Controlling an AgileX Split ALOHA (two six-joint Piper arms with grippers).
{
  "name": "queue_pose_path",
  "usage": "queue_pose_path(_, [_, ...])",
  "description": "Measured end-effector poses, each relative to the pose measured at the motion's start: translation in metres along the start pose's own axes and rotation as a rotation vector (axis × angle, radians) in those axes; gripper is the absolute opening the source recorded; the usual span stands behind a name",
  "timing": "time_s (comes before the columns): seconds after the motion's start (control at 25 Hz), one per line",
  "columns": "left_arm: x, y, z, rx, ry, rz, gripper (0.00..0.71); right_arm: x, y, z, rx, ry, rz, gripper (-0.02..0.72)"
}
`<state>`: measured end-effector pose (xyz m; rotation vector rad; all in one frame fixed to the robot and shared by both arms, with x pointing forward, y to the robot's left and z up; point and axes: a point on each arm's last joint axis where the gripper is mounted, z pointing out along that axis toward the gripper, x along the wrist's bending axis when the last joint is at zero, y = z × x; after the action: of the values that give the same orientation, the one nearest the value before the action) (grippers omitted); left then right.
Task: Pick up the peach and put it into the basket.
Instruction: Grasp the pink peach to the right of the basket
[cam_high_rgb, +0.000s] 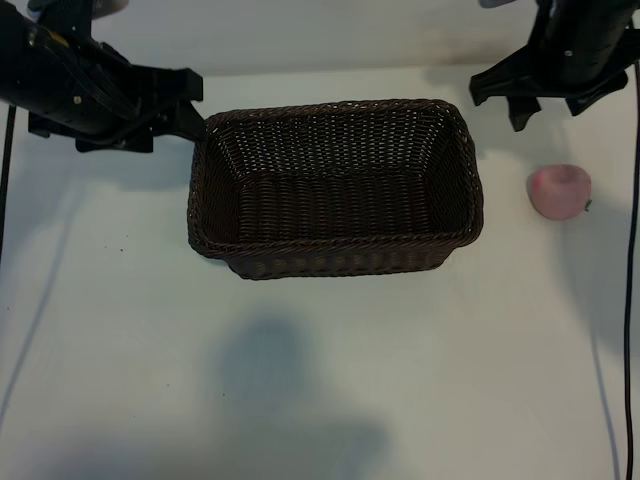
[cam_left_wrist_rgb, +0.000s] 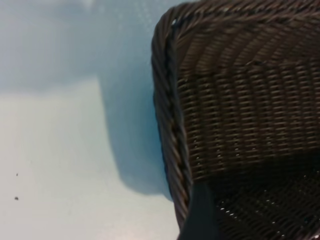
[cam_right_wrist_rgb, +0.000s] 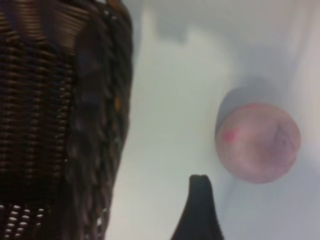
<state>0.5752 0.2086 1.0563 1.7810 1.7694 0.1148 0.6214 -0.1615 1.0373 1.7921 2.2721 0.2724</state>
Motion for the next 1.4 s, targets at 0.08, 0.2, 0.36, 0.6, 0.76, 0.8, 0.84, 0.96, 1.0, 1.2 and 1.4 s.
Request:
queue_pose_path(0.08, [-0.002, 0.003, -0.003, -0.008, -0.003, 0.004, 0.549, -0.01, 0.0, 0.001, 0.009, -0.005, 0.026, 0.556])
queue_pose_path(0.2, [-0.002, 0.004, -0.004, -0.013, -0.005, 0.006, 0.549, -0.023, -0.002, 0.005, 0.025, -0.015, 0.057, 0.556])
queue_pose_path(0.36, [-0.002, 0.004, -0.004, -0.014, -0.004, 0.009, 0.549, -0.034, -0.013, 0.025, 0.054, -0.012, 0.089, 0.556])
queue_pose_path(0.6, [-0.002, 0.005, -0.004, -0.019, -0.003, 0.01, 0.549, -0.038, -0.028, 0.055, 0.014, 0.006, 0.117, 0.556])
queue_pose_path(0.76, [-0.002, 0.005, -0.004, -0.023, -0.002, 0.011, 0.549, -0.036, -0.035, 0.07, -0.033, 0.019, 0.123, 0.556])
queue_pose_path(0.8, [-0.002, 0.005, -0.004, -0.024, -0.002, 0.011, 0.549, -0.036, -0.036, 0.073, -0.046, 0.023, 0.124, 0.556])
queue_pose_path(0.84, [-0.002, 0.005, -0.004, -0.024, -0.002, 0.011, 0.549, -0.035, -0.037, 0.075, -0.056, 0.026, 0.124, 0.556])
queue_pose_path(0.96, [-0.002, 0.005, -0.004, -0.024, -0.001, 0.012, 0.549, -0.034, -0.037, 0.083, -0.07, 0.03, 0.125, 0.556])
queue_pose_path(1.0, [-0.002, 0.005, -0.004, -0.024, -0.001, 0.013, 0.549, -0.034, -0.037, 0.087, -0.064, 0.031, 0.125, 0.556])
queue_pose_path(1.2, [-0.002, 0.005, -0.004, -0.024, 0.0, 0.013, 0.549, -0.032, -0.043, 0.114, 0.0, 0.026, 0.122, 0.549])
queue_pose_path(1.4, [-0.002, 0.005, -0.004, -0.024, 0.001, 0.014, 0.549, -0.032, -0.044, 0.119, 0.015, 0.023, 0.12, 0.279])
